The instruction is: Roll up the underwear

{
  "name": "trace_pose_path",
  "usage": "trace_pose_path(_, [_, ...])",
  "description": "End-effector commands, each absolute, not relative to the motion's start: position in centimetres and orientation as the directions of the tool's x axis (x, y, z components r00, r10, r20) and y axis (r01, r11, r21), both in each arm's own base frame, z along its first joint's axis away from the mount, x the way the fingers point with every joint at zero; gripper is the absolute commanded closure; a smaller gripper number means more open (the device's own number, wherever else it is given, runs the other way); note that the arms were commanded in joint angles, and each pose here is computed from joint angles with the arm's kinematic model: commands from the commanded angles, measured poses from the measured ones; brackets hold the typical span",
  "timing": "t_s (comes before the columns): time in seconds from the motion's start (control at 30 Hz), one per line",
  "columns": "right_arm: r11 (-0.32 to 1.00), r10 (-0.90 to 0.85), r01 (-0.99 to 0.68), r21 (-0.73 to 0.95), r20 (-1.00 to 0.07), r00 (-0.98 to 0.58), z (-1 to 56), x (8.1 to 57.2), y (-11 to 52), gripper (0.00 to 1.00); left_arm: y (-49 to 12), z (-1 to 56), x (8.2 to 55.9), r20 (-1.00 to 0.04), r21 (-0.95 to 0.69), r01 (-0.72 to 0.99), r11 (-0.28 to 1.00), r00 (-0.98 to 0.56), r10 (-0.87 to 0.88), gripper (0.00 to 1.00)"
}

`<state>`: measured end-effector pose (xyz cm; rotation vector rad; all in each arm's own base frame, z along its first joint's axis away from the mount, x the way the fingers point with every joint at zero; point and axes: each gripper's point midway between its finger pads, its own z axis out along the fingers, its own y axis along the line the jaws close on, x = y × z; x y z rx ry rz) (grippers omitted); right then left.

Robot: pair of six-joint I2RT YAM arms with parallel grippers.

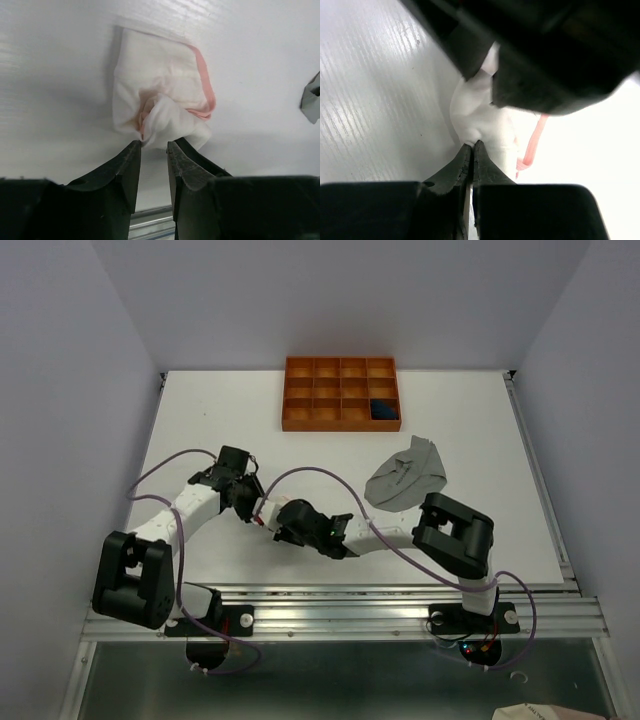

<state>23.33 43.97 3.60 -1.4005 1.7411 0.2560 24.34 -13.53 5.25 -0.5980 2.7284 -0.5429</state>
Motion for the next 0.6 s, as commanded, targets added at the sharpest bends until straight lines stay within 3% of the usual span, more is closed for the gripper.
trace_pose_path(0.0, [0.341, -0.745, -0.912, -0.227, -0.657, -0.115, 1.1, 21.0, 41.8, 0.99, -12.8, 8.3, 26.7, -0.285, -0.444, -0.33, 0.833, -0.829, -0.481, 0.6])
trace_pose_path(0.27, [0.315, -0.72, -0.936, -0.159, -0.683, -0.126, 1.8, 19.7, 42.5, 0.99, -11.4, 8.9, 29.4, -0.329, -0.416, -0.352, 0.839, -0.802, -0.499, 0.59])
trace_pose_path(0.57, [0.328, -0.663, -0.945, -0.002, -0.713, -0.228, 3.9, 19.2, 43.3, 0.99, -12.6, 5.1, 29.4, -0.252, -0.408, -0.315, 0.857, -0.863, -0.437, 0.67])
